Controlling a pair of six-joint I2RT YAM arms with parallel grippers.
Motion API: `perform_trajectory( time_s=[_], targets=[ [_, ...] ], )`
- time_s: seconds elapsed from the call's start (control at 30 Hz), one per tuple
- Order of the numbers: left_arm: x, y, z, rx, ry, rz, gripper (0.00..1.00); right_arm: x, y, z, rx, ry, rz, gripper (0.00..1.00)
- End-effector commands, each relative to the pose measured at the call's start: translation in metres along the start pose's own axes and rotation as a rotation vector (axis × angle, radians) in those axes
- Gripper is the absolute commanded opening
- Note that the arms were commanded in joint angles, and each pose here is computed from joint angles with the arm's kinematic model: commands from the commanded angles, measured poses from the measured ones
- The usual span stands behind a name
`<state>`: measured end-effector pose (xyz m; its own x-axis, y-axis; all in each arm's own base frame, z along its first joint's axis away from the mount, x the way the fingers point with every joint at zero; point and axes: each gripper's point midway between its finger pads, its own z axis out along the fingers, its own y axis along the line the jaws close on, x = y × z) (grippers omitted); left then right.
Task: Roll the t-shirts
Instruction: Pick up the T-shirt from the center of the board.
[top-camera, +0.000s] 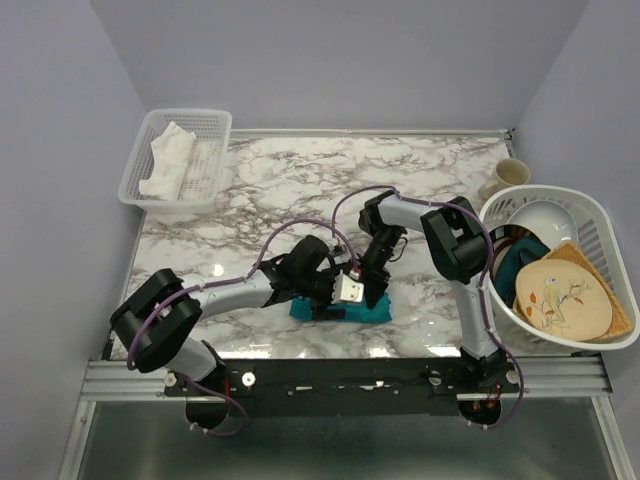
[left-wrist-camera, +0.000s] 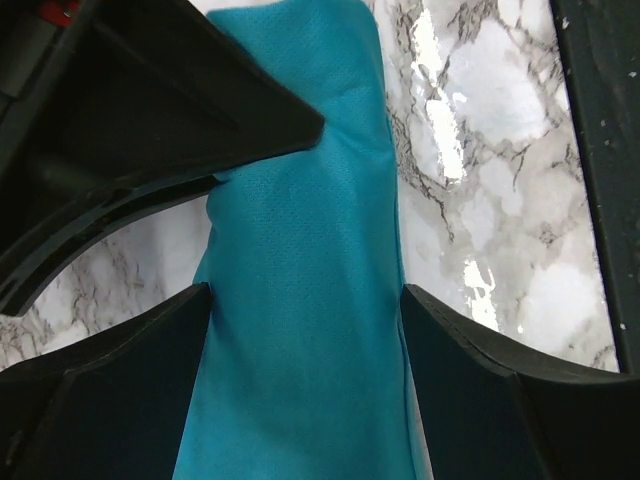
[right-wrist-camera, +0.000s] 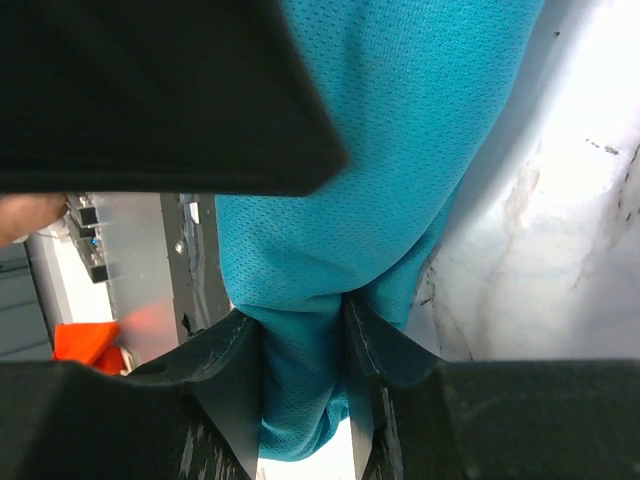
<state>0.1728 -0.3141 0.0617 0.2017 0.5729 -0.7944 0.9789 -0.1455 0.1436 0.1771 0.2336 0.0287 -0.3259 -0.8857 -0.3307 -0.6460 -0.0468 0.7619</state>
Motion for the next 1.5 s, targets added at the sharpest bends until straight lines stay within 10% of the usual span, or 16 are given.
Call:
perform_trajectory(
  time_s=[0.0, 0.43, 0.7, 0.83, 0.87, 0.9, 1.2, 1.47],
  targets=[
    [0.001, 0.0, 0.013, 0.042, 0.026, 0.032, 0.86, 0.018, -0.013, 0.004, 0.005, 0.079, 0.033, 0.41],
    [0.033, -0.015, 0.038, 0.109, 0.173, 0.155, 0.76, 0.018, -0.012, 0.005, 0.003, 0.077, 0.028, 0.42],
    [0.049, -0.027, 0.036, 0.176, 0.231, 0.196, 0.53, 0.018, -0.011, 0.005, 0.001, 0.075, 0.026, 0.43],
    [0.052, -0.032, 0.038, 0.223, 0.248, 0.2, 0.38, 0.017, -0.008, 0.003, -0.003, 0.068, 0.006, 0.56],
    [0.052, -0.033, 0.038, 0.226, 0.25, 0.197, 0.36, 0.018, -0.006, 0.002, -0.001, 0.067, 0.004, 0.99],
    [0.052, -0.034, 0.038, 0.235, 0.248, 0.198, 0.35, 0.016, -0.003, -0.001, 0.001, 0.063, 0.003, 1.0],
    [0.021, -0.009, 0.023, 0.194, 0.206, 0.013, 0.16, -0.053, 0.012, -0.173, 0.383, -0.3, 0.028, 1.0],
    [-0.039, 0.114, -0.059, -0.076, 0.116, -0.254, 0.03, -0.064, 0.047, -0.264, 0.774, -0.431, 0.011, 1.0]
  ],
)
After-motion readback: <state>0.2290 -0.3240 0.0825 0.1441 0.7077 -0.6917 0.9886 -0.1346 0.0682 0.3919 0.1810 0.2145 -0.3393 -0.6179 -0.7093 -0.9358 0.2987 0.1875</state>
